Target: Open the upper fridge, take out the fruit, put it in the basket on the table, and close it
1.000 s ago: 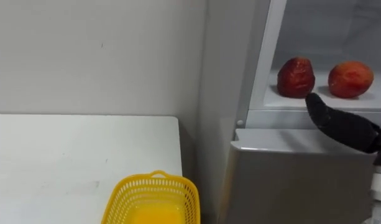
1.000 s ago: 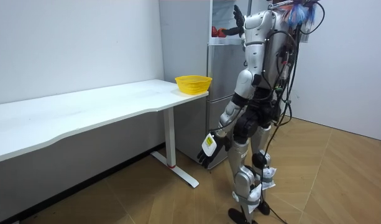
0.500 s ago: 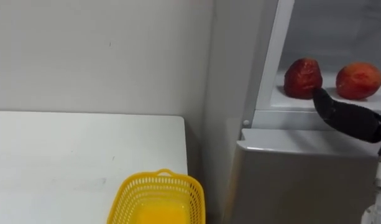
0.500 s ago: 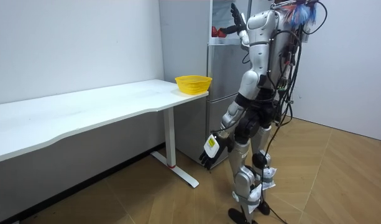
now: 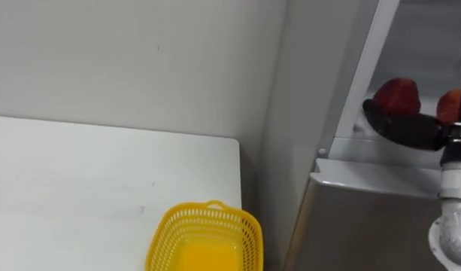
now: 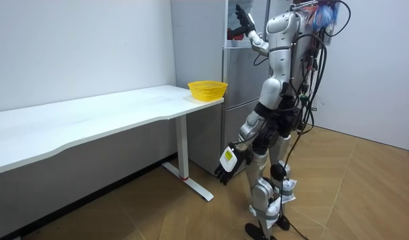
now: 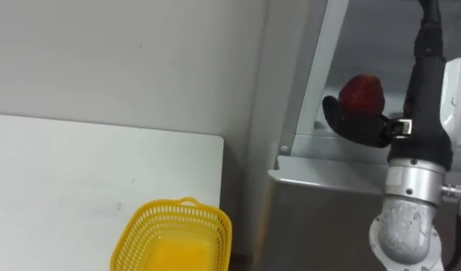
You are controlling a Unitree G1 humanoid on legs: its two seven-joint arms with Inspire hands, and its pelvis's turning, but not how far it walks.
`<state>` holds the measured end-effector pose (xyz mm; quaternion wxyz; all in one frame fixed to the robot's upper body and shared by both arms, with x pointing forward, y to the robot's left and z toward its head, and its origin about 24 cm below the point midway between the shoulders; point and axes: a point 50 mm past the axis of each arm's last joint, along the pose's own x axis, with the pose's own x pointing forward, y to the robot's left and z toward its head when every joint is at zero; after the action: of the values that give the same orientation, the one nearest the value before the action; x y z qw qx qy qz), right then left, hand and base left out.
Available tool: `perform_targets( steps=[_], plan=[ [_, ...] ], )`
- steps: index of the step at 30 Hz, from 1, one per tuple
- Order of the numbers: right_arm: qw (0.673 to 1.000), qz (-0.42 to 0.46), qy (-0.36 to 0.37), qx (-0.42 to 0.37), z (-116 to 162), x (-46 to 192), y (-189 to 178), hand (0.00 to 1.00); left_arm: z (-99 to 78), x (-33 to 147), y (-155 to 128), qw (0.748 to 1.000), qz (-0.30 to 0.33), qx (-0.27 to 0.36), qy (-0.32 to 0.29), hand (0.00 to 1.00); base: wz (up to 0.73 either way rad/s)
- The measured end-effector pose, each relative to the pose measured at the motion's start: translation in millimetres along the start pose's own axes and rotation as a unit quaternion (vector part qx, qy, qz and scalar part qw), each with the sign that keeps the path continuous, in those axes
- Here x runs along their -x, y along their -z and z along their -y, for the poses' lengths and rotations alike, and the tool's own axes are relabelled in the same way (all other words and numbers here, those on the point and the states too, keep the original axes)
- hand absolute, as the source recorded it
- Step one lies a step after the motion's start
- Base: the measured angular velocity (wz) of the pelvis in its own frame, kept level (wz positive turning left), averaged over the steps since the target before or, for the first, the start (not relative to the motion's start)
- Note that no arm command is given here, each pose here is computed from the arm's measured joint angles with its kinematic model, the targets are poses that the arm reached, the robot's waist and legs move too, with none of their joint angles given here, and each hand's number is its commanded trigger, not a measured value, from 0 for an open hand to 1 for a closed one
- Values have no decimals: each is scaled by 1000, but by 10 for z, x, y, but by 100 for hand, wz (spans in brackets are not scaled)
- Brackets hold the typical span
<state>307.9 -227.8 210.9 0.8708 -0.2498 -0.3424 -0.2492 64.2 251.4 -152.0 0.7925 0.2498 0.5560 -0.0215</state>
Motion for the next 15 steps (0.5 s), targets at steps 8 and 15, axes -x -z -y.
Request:
perform_targets(
  steps=[8,15],
  plan=[
    [1000,-17,-18,13,10,-118,94,0,-5,-1,-2,1000,0,-1,-1,0,1],
    [999,-34,-28,23,5,-110,186,0,1,1,6,1000,0,0,8,0,1]
  ],
)
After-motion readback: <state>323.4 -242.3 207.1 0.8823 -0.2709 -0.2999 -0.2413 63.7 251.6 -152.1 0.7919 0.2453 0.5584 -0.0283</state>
